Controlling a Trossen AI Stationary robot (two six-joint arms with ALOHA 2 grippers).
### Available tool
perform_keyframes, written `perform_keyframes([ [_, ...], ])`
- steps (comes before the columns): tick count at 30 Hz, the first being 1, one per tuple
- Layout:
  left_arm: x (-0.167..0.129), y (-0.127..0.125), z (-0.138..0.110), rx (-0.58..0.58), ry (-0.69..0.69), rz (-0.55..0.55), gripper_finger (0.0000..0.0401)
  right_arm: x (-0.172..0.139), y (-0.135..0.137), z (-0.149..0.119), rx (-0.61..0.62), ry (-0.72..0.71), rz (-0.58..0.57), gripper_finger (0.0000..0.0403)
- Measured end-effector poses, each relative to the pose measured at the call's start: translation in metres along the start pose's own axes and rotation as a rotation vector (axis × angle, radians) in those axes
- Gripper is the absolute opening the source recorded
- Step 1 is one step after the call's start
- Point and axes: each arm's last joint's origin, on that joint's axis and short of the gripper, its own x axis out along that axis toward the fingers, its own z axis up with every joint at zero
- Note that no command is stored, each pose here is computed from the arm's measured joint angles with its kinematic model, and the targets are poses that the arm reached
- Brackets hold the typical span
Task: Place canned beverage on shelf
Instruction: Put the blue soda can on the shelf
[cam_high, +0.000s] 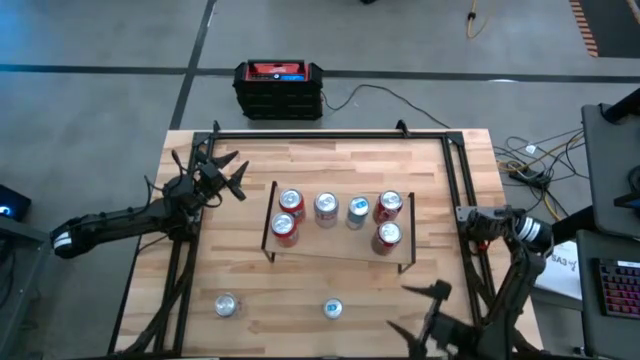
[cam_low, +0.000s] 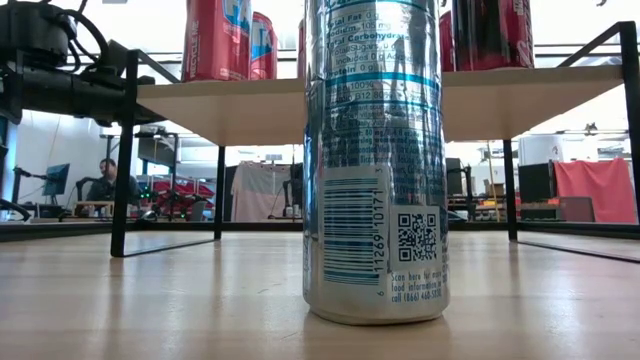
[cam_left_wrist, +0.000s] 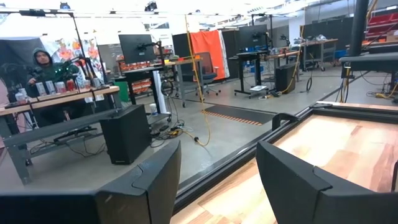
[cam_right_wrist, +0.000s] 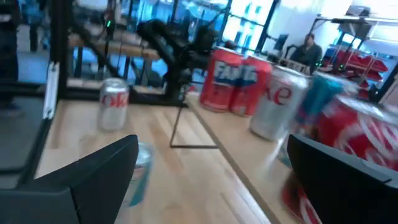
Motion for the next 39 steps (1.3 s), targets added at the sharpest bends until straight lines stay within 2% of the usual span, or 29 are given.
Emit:
perform_keyframes([
  [5, 0.0, 0.0, 0.0, 0.0, 0.0, 0.0, 0.0195, 0.002, -0.028, -0.043, 0.068, -0.04, -0.007, 0.04],
  [11, 0.0, 0.0, 0.0, 0.0, 0.0, 0.0, 0.0195, -0.011, -0.05, -0.051, -0.015, -0.096, 0.038, 0.04],
  [17, 0.0, 0.0, 0.0, 0.0, 0.0, -0.001, 0.0195, -0.01, -0.035, -0.06, 0.205, -0.015, 0.052, 0.04],
  [19, 0.0, 0.0, 0.0, 0.0, 0.0, 0.0, 0.0195, -0.011, -0.027, -0.063, 0.226, 0.051, 0.069, 0.04],
  [22, 0.0, 0.0, 0.0, 0.0, 0.0, -0.001, 0.0195, -0.011, -0.006, -0.066, 0.172, 0.189, 0.151, 0.04],
  [24, 0.0, 0.0, 0.0, 0.0, 0.0, 0.0, 0.0195, -0.008, 0.011, -0.06, 0.109, 0.247, 0.257, 0.04],
  [27, 0.0, 0.0, 0.0, 0.0, 0.0, 0.0, 0.0195, 0.0, 0.036, -0.044, -0.02, 0.258, 0.527, 0.04],
  [29, 0.0, 0.0, 0.0, 0.0, 0.0, 0.0, 0.0195, 0.006, 0.046, -0.035, -0.097, 0.199, 0.747, 0.04],
  [31, 0.0, 0.0, 0.0, 0.0, 0.0, 0.0, 0.0195, 0.013, 0.05, -0.029, -0.155, 0.126, 0.916, 0.04],
  [33, 0.0, 0.0, 0.0, 0.0, 0.0, 0.0, 0.0195, 0.02, 0.046, -0.028, -0.198, 0.099, 0.95, 0.04],
  [37, 0.0, 0.0, 0.0, 0.0, 0.0, -0.001, 0.0195, 0.041, 0.033, -0.038, -0.225, 0.115, 0.811, 0.04],
  [39, 0.0, 0.0, 0.0, 0.0, 0.0, 0.0, 0.0195, 0.047, 0.023, -0.046, -0.237, 0.142, 0.792, 0.04],
])
